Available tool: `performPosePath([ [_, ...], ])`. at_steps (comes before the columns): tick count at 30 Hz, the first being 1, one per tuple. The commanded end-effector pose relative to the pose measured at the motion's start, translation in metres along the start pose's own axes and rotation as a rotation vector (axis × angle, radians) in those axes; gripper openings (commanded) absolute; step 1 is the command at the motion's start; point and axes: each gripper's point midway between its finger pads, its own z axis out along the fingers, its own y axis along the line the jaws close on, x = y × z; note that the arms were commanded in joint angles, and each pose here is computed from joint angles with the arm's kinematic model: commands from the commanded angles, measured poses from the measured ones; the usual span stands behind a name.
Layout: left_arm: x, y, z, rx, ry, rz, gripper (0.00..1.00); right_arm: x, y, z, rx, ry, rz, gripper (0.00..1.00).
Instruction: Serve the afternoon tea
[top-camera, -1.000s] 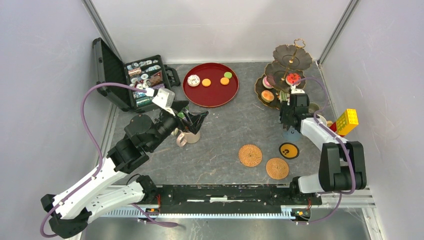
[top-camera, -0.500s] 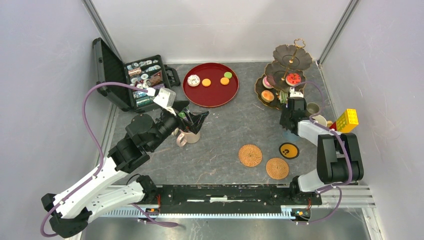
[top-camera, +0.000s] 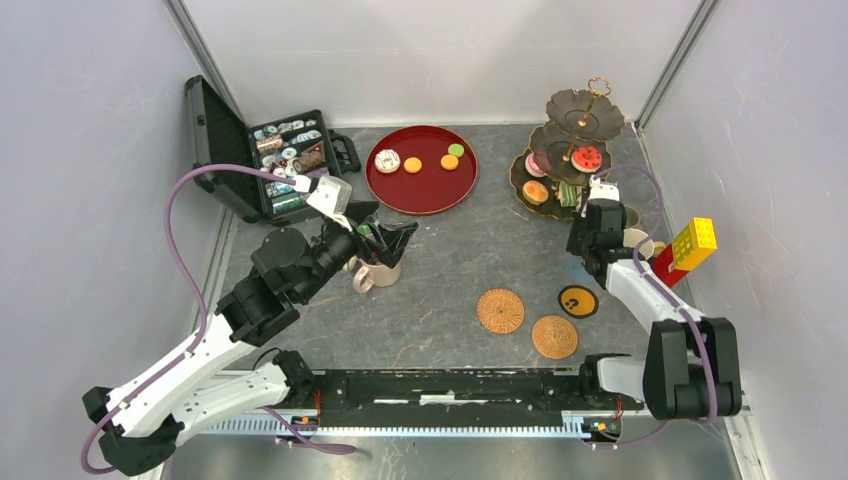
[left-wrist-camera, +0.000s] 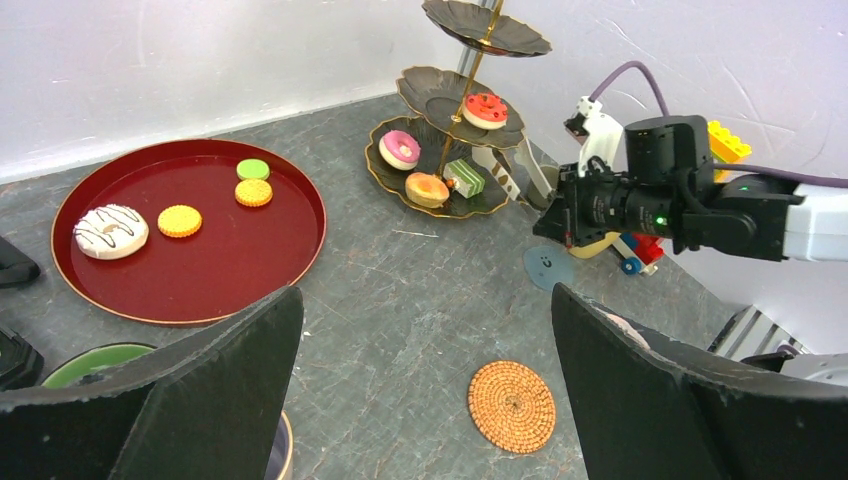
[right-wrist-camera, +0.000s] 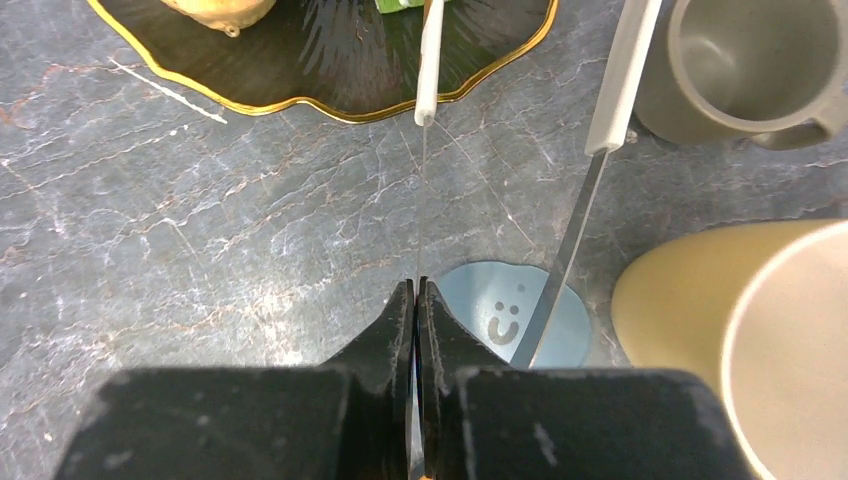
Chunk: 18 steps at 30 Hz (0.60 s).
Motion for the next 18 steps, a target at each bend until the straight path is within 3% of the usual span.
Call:
performPosePath([
  [1, -0.023, -0.008, -0.003, 0.033, -0.063, 0.013, 1.00, 0.001, 0.002, -0.020, -0.028, 0.000, -0.004, 0.02],
  [13, -0.023, -0.009, -0.003, 0.040, -0.060, 0.007, 1.00, 0.031, 0.040, -0.069, -0.174, 0.013, 0.003, 0.00],
  [18, -0.023, -0.009, -0.002, 0.041, -0.060, 0.008, 1.00, 0.049, 0.092, -0.083, -0.386, -0.005, -0.028, 0.00],
])
